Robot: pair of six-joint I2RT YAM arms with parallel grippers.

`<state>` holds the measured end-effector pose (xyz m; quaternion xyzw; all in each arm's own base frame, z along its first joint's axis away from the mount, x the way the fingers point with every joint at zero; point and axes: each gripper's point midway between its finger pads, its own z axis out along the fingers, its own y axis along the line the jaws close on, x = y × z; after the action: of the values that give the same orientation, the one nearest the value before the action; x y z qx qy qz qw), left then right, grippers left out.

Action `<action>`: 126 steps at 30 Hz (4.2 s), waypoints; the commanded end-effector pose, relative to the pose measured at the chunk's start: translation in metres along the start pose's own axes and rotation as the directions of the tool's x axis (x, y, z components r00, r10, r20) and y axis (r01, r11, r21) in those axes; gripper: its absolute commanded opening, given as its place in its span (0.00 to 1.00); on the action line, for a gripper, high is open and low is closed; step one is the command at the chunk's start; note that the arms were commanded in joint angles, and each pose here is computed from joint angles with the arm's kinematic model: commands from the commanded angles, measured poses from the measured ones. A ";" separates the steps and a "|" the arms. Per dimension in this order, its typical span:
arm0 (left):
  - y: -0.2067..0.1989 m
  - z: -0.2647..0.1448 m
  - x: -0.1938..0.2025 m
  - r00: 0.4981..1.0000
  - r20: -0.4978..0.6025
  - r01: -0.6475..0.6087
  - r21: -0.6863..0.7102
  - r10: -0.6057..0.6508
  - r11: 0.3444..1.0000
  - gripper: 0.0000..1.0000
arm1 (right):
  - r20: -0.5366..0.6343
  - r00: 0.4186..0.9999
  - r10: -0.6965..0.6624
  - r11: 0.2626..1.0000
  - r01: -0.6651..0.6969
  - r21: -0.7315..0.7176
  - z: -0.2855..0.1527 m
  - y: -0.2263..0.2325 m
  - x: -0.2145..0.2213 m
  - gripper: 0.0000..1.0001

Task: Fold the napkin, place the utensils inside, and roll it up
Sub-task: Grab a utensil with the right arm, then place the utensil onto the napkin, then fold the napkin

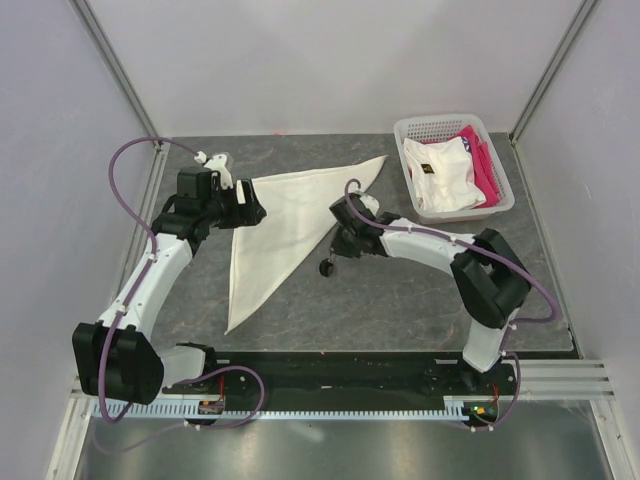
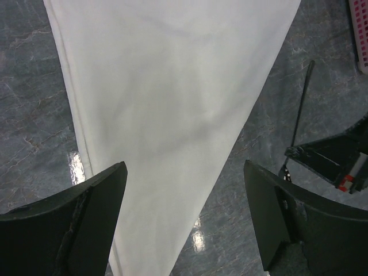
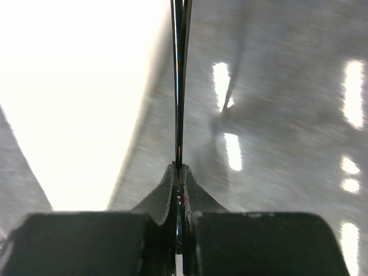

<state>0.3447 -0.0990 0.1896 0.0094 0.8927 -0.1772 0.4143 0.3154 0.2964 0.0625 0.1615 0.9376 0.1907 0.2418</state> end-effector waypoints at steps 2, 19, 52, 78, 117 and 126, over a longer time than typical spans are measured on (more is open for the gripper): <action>-0.004 -0.007 -0.012 0.998 0.060 -0.006 0.004 0.006 1.000 0.89 | 0.125 0.991 0.040 0.994 -0.027 -0.106 0.017 0.073 -0.029 0.00; -0.006 -0.005 -0.011 0.999 0.054 0.003 0.019 -0.004 1.000 0.89 | 0.197 0.966 0.165 0.983 -0.145 -0.113 0.076 0.113 -0.053 0.00; -0.009 -0.008 -0.011 0.998 0.060 0.003 0.033 -0.005 0.999 0.89 | 0.212 0.948 0.239 0.971 -0.236 -0.038 0.099 0.100 -0.048 0.25; -0.016 -0.009 -0.009 0.998 0.059 -0.009 0.072 0.004 0.997 0.89 | 0.215 0.976 0.015 0.952 0.052 -0.303 0.055 0.118 -0.099 0.52; -0.015 -0.003 -0.006 0.999 0.048 0.003 0.073 -0.007 0.997 0.89 | 0.028 0.998 0.058 0.998 -0.058 -0.020 0.113 0.011 -0.012 0.56; -0.014 -0.006 -0.009 0.998 0.061 -0.003 0.067 -0.001 0.998 0.89 | -0.026 0.995 0.097 0.995 -0.098 -0.023 0.097 0.016 0.057 0.56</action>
<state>0.3386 -0.1079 0.1874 0.0227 0.8875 -0.2010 0.4140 0.3876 0.3740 0.0330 0.1977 0.8859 0.2874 0.3057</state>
